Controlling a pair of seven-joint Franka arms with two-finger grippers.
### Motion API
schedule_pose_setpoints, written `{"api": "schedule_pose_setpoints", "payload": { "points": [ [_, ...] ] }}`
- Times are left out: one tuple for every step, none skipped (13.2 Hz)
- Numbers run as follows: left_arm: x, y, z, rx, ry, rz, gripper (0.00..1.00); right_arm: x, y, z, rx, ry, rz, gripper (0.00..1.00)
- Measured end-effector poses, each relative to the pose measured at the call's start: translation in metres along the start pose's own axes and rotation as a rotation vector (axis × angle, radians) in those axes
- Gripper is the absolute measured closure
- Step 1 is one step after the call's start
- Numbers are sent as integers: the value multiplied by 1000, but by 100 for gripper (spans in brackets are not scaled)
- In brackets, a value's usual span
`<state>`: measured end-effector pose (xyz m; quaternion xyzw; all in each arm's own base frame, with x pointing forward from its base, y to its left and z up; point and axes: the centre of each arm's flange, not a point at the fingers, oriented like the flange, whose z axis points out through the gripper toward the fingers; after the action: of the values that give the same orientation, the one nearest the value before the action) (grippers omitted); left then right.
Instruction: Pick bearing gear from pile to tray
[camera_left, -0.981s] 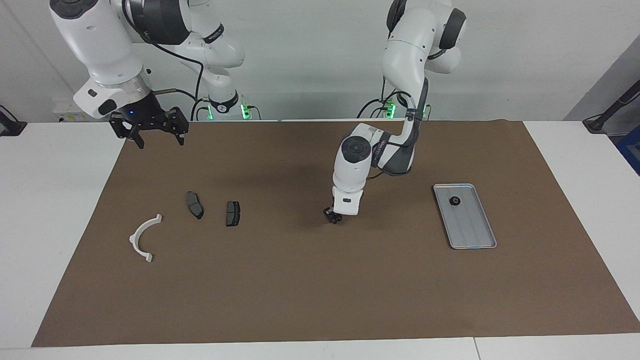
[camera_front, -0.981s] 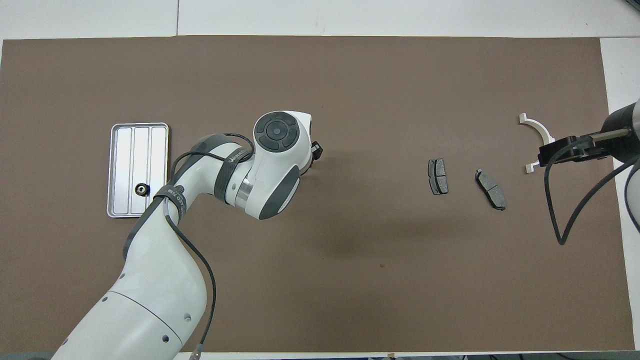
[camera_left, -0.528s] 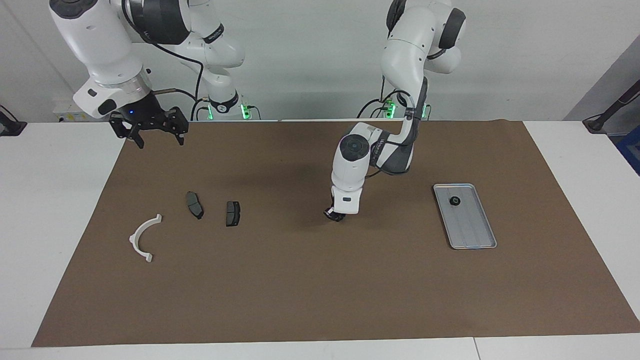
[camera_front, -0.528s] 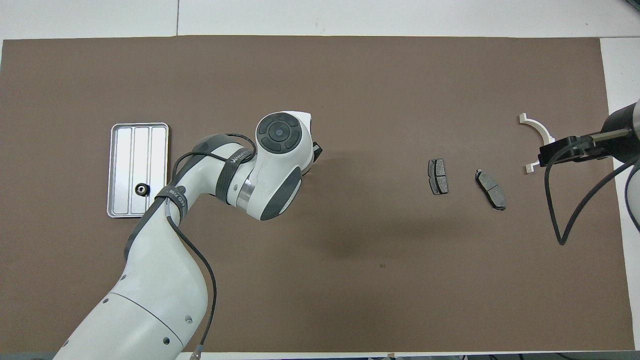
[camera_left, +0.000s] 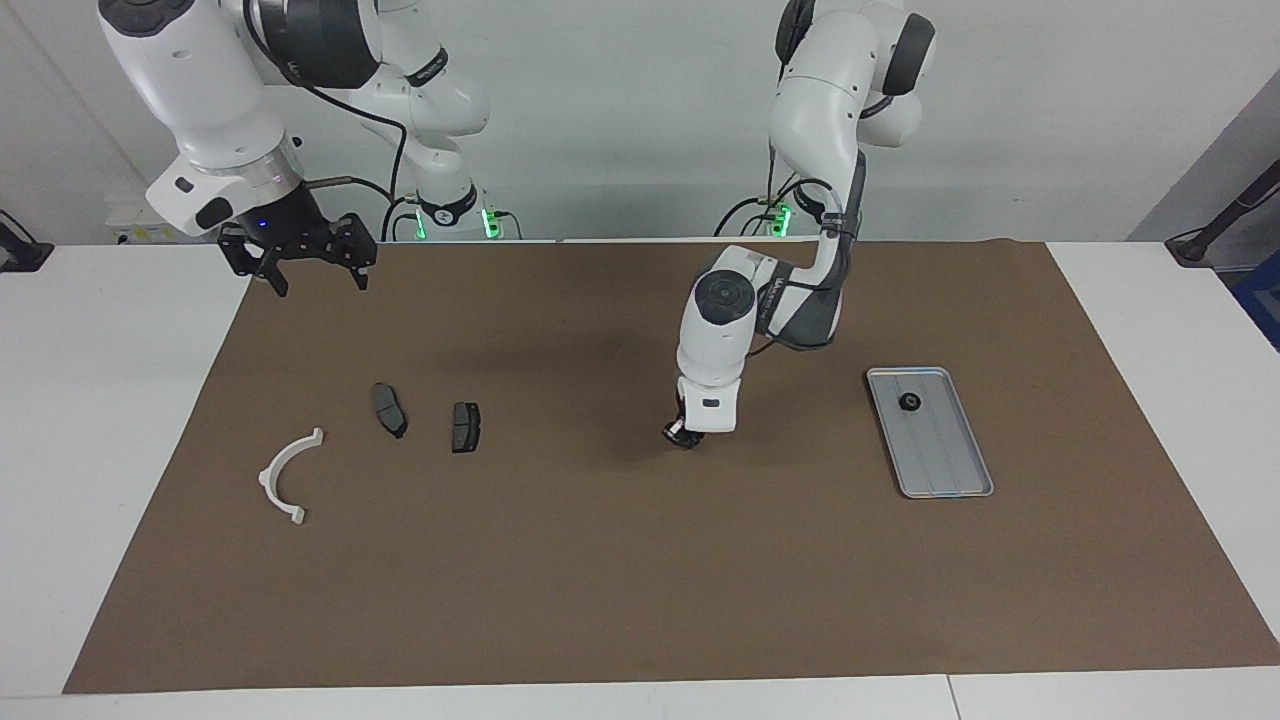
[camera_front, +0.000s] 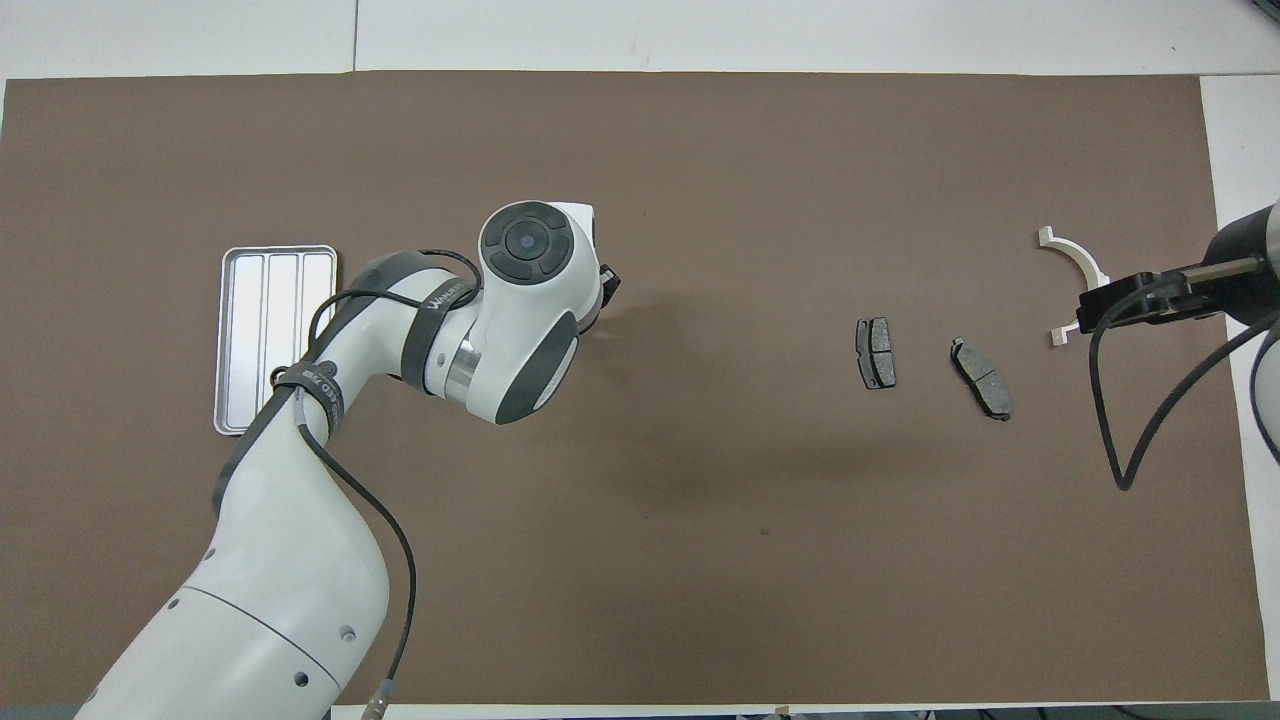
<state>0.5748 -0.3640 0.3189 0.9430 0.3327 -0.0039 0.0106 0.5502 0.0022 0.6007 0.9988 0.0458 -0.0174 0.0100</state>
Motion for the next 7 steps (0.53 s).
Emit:
{"api": "schedule_pose_setpoints", "payload": {
  "points": [
    [13, -7, -12, 8, 0, -4, 76, 0, 0, 0, 0, 0, 0, 0],
    [28, -16, -24, 14, -1, 5, 76, 0, 0, 0, 0, 0, 0, 0],
    [48, -28, -35, 19, -2, 19, 76, 0, 0, 0, 0, 0, 0, 0],
    [69, -42, -47, 22, -4, 35, 76, 0, 0, 0, 0, 0, 0, 0],
    [92, -59, -58, 30, -9, 56, 76, 0, 0, 0, 0, 0, 0, 0],
    [116, -81, -69, 44, -21, 93, 76, 0, 0, 0, 0, 0, -1, 0],
    [139, -105, -80, 57, -36, 134, 76, 0, 0, 0, 0, 0, -1, 0]
  ]
}}
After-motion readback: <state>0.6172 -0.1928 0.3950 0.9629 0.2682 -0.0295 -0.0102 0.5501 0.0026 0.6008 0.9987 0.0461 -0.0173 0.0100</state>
